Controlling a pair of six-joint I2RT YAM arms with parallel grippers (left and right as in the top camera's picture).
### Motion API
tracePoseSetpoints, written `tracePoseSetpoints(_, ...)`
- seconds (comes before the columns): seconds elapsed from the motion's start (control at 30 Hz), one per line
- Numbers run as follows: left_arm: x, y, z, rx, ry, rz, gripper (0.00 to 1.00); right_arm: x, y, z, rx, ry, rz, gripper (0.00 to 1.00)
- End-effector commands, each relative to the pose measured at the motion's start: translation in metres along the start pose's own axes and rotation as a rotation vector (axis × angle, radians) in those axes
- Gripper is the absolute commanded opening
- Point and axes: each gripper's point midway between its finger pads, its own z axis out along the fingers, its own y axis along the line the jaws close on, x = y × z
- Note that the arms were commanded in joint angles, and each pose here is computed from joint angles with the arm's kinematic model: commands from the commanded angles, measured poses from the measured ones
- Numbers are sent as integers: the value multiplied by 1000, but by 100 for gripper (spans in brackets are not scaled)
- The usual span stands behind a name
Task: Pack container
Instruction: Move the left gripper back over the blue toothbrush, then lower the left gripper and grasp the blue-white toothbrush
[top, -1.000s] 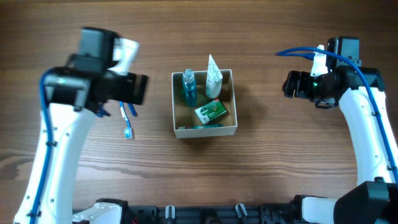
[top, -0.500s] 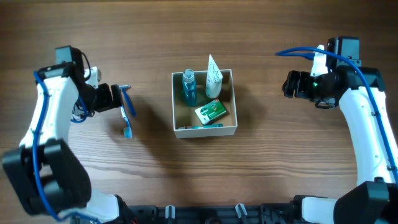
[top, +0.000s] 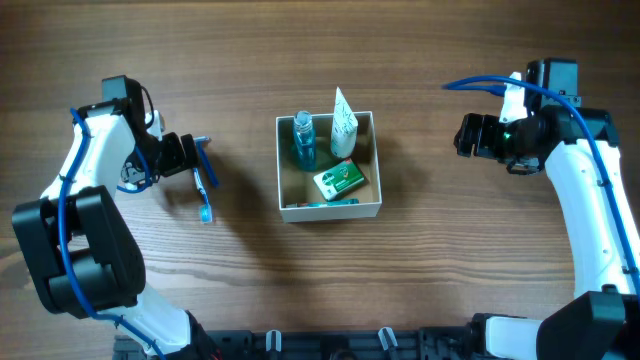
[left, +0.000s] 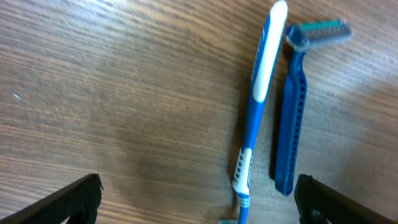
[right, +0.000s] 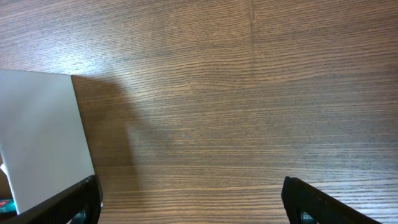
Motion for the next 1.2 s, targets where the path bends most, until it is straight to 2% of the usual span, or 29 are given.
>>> tracePoseSetpoints(0.0,-1,8,3,-58,-6,-58,100,-2,1,0,-9,-7,-5,93)
tracePoseSetpoints(0.5,14,-4,22,-73,36,-1,100,-2,1,0,-10,-7,-4,93)
tracePoseSetpoints(1.17,24,3,32,-130,86,-28,100,-2,1,0,-9,-7,-4,93)
